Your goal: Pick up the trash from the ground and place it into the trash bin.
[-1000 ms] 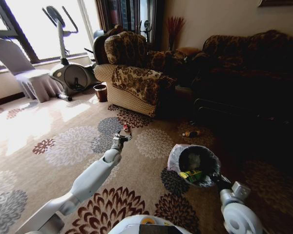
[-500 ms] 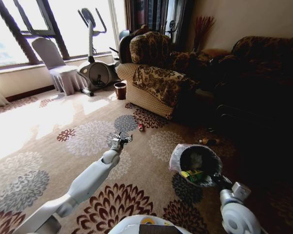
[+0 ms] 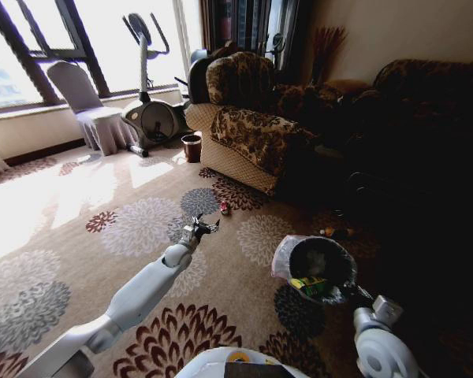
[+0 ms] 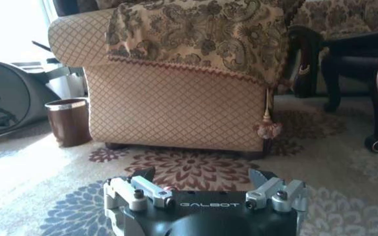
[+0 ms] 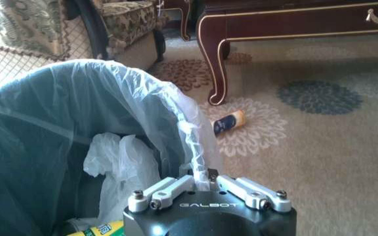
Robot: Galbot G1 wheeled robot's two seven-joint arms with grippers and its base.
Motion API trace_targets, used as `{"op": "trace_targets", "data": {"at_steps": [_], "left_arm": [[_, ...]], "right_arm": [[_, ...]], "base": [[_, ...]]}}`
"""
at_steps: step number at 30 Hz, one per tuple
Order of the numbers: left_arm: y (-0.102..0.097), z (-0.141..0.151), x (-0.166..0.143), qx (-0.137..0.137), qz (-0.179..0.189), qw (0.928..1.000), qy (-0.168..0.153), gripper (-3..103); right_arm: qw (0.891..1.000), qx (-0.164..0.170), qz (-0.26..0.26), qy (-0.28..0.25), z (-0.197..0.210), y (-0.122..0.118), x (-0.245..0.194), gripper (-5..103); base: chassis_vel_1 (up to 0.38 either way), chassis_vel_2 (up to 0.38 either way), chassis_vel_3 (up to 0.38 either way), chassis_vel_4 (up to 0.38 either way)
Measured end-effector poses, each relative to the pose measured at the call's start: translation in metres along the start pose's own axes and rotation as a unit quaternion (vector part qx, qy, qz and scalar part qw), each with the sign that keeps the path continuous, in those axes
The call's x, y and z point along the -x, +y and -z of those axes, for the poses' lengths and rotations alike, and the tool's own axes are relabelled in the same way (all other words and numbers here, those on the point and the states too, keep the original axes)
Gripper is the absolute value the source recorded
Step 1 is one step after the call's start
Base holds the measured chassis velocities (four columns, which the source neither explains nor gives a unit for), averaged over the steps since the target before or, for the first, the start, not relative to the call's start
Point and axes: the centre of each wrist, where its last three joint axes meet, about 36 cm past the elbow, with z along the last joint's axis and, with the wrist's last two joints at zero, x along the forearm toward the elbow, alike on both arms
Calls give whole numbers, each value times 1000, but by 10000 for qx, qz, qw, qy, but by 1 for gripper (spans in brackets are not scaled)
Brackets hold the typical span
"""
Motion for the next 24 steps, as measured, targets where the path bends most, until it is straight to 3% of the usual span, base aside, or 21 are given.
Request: {"op": "trace_targets", "data": {"at_steps": [9, 14, 24], "left_arm": [[-6, -1, 4, -70, 210, 9998, -15, 97], [-12, 0, 8, -118, 359, 9993, 18, 96], [-33, 7, 10, -742, 386, 9935, 774, 94]], "right_arm": [[9996, -116, 28, -244, -5, -2, 5, 0], [9994, -158, 53, -302, -7, -3, 5, 0], [9980, -368, 181, -490, -10, -2, 5, 0]], "base": [[-303, -38, 286, 34], [-128, -14, 89, 14], [45, 13, -26, -1]]}}
